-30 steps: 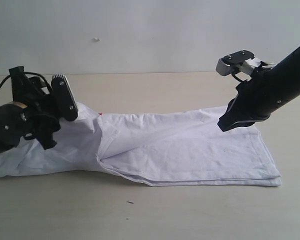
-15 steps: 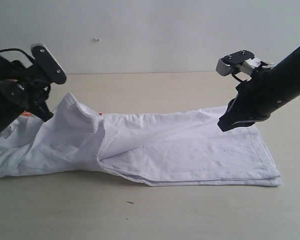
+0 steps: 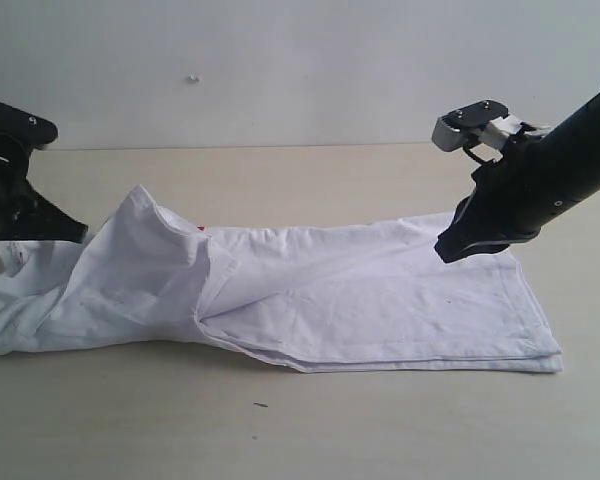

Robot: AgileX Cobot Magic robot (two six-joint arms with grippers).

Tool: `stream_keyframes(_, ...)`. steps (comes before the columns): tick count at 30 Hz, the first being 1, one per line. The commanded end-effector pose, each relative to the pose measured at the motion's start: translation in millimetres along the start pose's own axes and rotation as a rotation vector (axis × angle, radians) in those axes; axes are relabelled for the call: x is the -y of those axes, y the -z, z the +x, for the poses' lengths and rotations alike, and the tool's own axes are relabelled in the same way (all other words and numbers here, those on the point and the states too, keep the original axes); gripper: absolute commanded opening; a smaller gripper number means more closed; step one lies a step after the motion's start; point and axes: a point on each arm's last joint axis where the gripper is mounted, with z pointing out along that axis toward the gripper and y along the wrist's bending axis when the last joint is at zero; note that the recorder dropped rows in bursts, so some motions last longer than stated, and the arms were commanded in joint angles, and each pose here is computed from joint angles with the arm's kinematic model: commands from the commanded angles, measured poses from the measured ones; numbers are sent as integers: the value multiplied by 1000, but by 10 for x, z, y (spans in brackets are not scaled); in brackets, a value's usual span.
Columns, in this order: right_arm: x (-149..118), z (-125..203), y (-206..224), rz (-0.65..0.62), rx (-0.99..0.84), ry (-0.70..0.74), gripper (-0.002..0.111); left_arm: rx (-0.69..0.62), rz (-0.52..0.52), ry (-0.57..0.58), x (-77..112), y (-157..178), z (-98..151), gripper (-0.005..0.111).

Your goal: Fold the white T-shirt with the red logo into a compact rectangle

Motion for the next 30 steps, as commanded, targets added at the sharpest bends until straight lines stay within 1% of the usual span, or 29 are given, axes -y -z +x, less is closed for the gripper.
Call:
stream_keyframes(1, -3, -23, 36, 2, 16, 5, 0, 53, 302, 72, 251, 96, 31, 0)
stream_keyframes(2, -3, -23, 36, 2, 16, 5, 0, 66, 361, 72, 304, 113, 30, 0)
stream_keyframes(3, -2, -25, 36, 3, 19, 3, 0, 77, 443, 69, 385, 116, 36, 0)
stream_keyframes(5, -4, -25, 36, 1, 18, 3, 0, 84, 534, 67, 483, 94, 43, 0)
stream_keyframes(8, -9, -21, 36, -5, 14, 3, 0, 48, 551, 72, 555, -44, 85, 0)
stream_keyframes(11, -10, -20, 36, -6, 13, 3, 0, 19, 530, 80, 585, -176, 97, 0)
stream_keyframes(15, -9, -21, 36, -5, 14, 3, 0, 18, 518, 87, 612, -298, 36, 0)
stream_keyframes(17, -9, -21, 36, -5, 14, 3, 0, 16, 536, 87, 654, -366, 26, 0)
stream_keyframes(19, -9, -21, 36, -5, 14, 3, 0, -6, 548, 85, 698, -436, 78, 1)
stream_keyframes(21, -12, -19, 36, -8, 12, 3, 0, -23, 557, 84, 730, -481, 125, 7)
stream_keyframes(24, -12, -19, 36, -8, 12, 3, 0, -30, 543, 83, 722, -493, 135, 27)
stream_keyframes(27, -11, -20, 36, -7, 13, 3, 0, -11, 508, 85, 660, -439, 74, 47)
stream_keyframes(28, -11, -20, 36, -7, 13, 3, 0, -1, 479, 88, 614, -406, 38, 51)
stream_keyframes(30, -9, -21, 36, -5, 14, 3, 0, 20, 412, 110, 506, -320, -45, 51)
